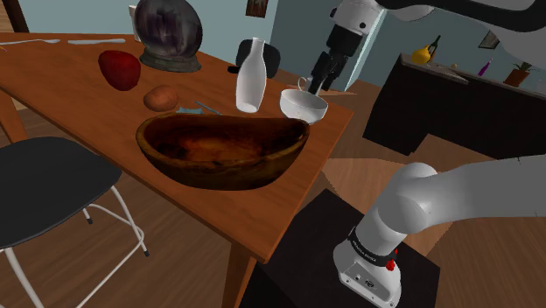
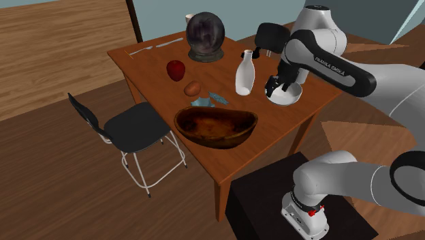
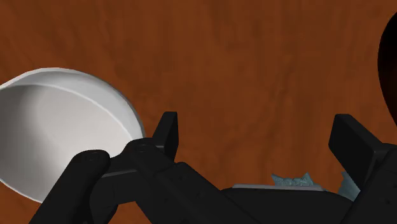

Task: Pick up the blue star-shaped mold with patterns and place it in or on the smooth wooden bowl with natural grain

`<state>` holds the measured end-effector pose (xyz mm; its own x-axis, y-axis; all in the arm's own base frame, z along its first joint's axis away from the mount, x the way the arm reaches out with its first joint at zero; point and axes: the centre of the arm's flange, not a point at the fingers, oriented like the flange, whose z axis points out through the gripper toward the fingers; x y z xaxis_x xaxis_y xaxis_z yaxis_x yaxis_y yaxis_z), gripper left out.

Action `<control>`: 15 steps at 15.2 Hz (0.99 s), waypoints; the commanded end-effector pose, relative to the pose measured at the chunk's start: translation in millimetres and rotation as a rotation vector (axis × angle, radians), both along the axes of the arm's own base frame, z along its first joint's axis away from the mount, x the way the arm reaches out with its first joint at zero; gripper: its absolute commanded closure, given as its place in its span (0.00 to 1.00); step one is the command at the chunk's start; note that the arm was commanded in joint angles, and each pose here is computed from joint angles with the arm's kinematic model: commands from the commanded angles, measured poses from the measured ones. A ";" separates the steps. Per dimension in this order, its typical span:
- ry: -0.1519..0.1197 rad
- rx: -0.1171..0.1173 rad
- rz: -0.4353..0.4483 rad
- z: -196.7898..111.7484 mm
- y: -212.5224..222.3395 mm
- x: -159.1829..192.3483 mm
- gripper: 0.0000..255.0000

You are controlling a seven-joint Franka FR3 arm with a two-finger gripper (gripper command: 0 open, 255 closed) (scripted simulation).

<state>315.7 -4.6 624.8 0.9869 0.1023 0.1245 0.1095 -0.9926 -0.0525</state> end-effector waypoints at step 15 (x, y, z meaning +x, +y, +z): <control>0.020 -0.086 -0.323 -59.1 165.2 97.3 0.00</control>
